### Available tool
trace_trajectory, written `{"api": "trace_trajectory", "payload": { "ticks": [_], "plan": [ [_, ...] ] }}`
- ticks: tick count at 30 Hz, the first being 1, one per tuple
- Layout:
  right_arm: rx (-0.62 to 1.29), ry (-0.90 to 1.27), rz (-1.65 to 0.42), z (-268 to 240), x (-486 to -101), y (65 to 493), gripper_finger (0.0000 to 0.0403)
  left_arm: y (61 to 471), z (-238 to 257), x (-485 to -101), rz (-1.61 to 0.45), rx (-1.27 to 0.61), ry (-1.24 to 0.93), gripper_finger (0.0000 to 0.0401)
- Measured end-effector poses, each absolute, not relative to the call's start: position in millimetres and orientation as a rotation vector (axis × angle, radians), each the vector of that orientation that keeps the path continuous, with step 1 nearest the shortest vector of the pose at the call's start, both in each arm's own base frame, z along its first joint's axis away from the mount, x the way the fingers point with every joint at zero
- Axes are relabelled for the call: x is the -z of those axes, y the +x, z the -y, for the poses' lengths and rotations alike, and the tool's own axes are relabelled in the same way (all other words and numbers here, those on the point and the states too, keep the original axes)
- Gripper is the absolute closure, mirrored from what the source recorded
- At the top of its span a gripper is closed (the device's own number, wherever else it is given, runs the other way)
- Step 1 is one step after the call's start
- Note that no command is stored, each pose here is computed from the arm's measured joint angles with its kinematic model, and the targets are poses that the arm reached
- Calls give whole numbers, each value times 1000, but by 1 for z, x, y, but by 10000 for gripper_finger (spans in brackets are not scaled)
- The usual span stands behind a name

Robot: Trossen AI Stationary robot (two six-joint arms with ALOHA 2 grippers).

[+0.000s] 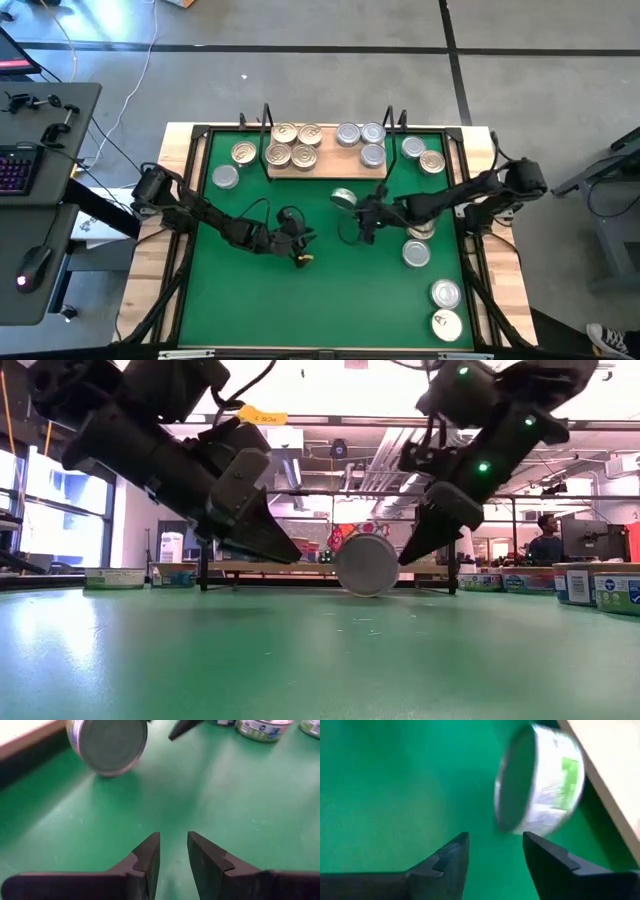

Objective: Stack canned seafood by type on shelf
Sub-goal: Put the green white tuna can on the shelf

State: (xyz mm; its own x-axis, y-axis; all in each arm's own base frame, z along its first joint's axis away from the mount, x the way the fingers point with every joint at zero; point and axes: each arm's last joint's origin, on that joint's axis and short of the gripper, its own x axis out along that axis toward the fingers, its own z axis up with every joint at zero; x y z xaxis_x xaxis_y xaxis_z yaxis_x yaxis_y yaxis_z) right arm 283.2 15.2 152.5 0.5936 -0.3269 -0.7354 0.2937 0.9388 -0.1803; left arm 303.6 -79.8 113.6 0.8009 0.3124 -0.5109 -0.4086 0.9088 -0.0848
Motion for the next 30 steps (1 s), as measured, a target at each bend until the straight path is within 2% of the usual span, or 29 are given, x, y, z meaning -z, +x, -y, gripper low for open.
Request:
{"api": "trace_trajectory", "payload": {
  "ticks": [4, 8, 11, 16, 18, 20, 25, 28, 30],
  "plan": [
    [436, 31, -1046, -5, -150, 273, 171, 303, 80, -112, -533, -370, -203, 308],
    [441, 29, -1049, 8, -140, 267, 120, 303, 81, -112, -534, -368, -203, 308],
    [393, 43, -971, 15, -135, 268, 107, 303, 81, -112, -533, -368, -203, 308],
    [356, 20, -841, 17, -134, 273, 107, 303, 81, -112, -536, -359, -205, 310],
    [347, 39, -800, 17, -135, 274, 122, 303, 81, -112, -536, -359, -205, 311],
    [340, 76, -795, 16, -133, 273, 153, 303, 81, -112, -536, -358, -204, 311],
    [328, 201, -782, 2, -129, 270, 298, 302, 88, -113, -539, -312, -145, 311],
    [301, 255, -736, -12, -131, 273, 301, 300, 98, -116, -522, -259, -74, 311],
    [285, 288, -630, -23, -138, 278, 301, 299, 106, -118, -496, -252, -10, 311]
  ]
}}
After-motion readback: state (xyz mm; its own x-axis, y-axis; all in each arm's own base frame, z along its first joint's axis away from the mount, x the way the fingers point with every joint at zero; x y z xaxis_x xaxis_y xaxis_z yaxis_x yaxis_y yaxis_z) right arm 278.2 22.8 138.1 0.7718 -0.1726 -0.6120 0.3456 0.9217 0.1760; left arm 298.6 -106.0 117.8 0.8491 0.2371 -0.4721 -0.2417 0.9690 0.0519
